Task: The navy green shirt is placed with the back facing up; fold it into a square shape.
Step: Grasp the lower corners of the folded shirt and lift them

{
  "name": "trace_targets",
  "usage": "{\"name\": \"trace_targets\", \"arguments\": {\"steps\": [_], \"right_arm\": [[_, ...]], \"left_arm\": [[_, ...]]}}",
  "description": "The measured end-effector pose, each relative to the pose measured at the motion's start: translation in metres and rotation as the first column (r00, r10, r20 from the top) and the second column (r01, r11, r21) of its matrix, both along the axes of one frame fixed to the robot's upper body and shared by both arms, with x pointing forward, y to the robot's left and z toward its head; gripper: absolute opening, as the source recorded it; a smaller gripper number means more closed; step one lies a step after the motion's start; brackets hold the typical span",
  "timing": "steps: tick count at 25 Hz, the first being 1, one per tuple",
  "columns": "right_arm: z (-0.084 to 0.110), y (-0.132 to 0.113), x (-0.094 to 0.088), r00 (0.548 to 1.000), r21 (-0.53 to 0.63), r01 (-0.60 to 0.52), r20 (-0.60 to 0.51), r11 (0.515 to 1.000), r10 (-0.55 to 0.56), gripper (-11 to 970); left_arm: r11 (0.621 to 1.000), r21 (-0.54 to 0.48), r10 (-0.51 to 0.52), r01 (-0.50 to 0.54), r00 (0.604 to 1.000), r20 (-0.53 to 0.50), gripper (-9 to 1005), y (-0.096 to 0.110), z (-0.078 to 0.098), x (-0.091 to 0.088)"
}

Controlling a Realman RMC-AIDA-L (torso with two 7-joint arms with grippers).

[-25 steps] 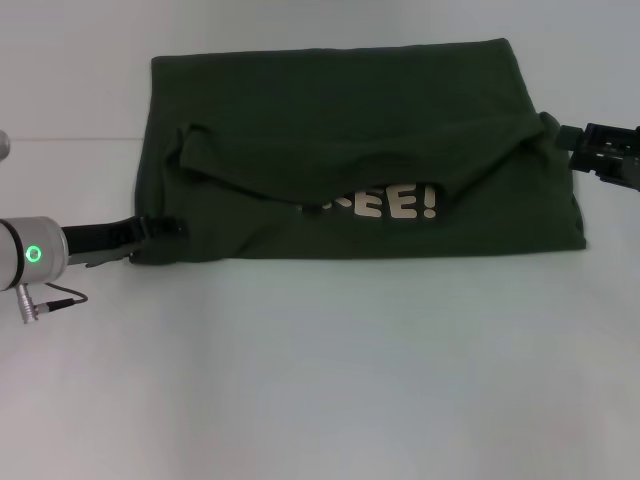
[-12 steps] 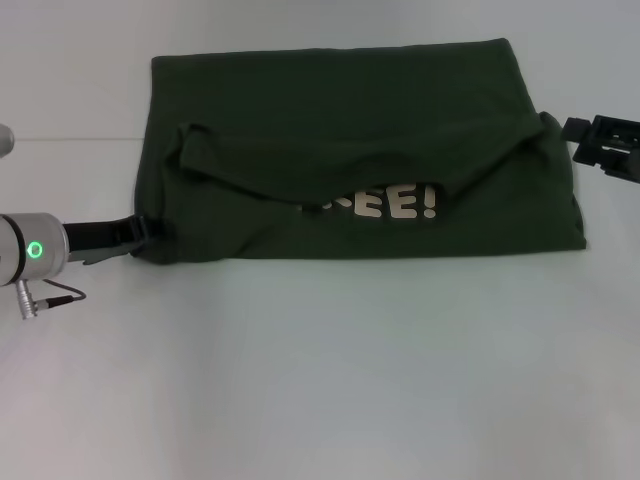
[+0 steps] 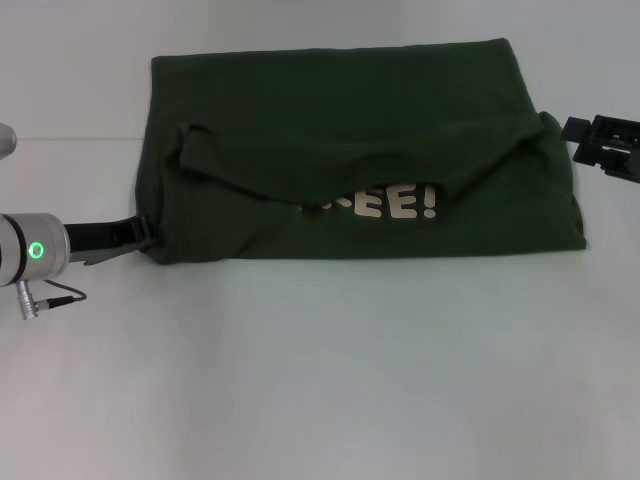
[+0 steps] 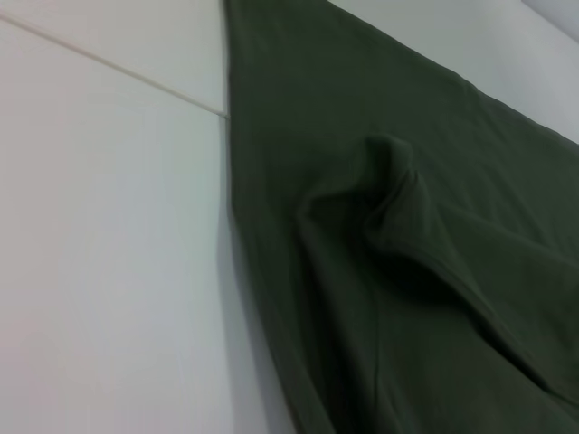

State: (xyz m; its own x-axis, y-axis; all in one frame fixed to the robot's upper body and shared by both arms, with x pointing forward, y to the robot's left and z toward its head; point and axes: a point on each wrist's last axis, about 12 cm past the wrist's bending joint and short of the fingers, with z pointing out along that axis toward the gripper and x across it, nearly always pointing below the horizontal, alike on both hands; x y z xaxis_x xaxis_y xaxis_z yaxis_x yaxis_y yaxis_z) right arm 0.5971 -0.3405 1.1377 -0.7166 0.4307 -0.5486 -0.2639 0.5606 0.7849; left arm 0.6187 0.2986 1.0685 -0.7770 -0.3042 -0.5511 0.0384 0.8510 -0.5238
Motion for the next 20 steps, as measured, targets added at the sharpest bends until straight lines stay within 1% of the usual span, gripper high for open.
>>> {"name": "trace_targets", "arguments": {"steps": [5,7,9,13,17,20], "right_arm": [[0.005,-0.005,-0.001,1.0,-0.018,-0.03,-0.003,0.999,0.03,588],[0.008,-0.009,-0.001,0.999,-0.037,-0.051,-0.018,0.998,0.05,588],[0.01,-0.012,0.0,0.996,-0.081,-0.07,-0.058,0.994,0.065,588],[0.012,-0.019,0.011,0.985,-0.218,-0.074,-0.169,0.973,0.037,588],[0.019,-0.022,0.028,0.971,-0.395,-0.087,-0.238,0.915,-0.01,588],[0.025,-0.011,0.042,0.968,-0.515,-0.118,-0.249,0.849,-0.017,588]], "left_arm": [[1.0,-0.005,-0.008,0.008,1.0,0.006,5,0.004,0.005,0.001],[1.0,-0.02,-0.003,0.003,1.0,0.009,5,0.009,0.009,0.002],[0.999,-0.043,0.004,-0.004,1.0,0.016,5,0.013,0.015,0.004],[0.996,-0.087,0.025,-0.023,0.999,0.027,5,0.023,0.026,0.008],[0.995,-0.099,0.034,-0.031,0.999,0.022,4,0.024,0.032,0.012],[0.994,-0.103,0.027,-0.024,0.999,0.024,4,0.021,0.034,0.014]]}}
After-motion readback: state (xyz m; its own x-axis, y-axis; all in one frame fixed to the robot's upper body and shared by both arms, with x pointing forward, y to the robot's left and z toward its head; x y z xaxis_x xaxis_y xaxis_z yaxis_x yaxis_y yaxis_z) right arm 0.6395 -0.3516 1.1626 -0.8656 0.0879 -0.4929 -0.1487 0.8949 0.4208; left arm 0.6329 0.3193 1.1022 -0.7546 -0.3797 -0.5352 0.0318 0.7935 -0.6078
